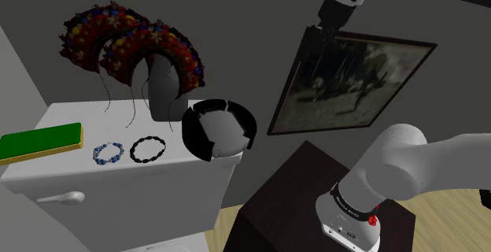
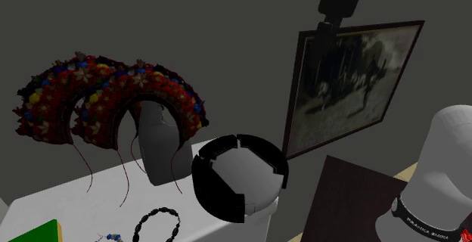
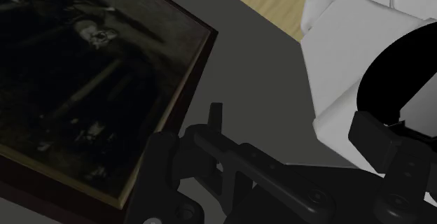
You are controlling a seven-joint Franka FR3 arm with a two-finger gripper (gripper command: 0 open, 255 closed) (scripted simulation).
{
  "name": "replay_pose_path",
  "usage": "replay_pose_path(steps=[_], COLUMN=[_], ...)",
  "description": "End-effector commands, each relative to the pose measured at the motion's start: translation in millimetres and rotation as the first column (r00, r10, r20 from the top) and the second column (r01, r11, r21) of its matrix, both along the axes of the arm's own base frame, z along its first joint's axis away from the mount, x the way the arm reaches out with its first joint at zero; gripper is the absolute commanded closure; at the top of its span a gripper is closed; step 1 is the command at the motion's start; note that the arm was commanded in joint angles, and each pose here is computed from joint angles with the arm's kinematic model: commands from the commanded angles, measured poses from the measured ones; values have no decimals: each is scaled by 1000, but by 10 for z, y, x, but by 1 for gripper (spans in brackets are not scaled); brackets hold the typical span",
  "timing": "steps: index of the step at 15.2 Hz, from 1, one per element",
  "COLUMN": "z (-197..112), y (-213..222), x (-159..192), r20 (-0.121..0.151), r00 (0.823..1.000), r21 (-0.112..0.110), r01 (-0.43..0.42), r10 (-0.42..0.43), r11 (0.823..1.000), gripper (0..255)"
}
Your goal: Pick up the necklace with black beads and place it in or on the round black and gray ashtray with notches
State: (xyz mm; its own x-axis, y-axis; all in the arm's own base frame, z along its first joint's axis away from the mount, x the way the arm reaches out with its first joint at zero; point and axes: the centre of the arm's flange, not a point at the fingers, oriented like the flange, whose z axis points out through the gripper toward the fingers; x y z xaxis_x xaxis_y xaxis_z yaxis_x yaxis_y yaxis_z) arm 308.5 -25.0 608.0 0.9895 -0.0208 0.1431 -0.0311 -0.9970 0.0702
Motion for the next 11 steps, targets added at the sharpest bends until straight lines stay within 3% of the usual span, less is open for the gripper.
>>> replay_pose_path(steps=[1, 11], z=[0, -520], y=[0, 1100], x=[0, 457], r20=[0, -19], r00=[1000, 1000], r21=[0, 19], r01=[0, -17], r10=[0, 17], r11=[1000, 1000], gripper=[0, 0])
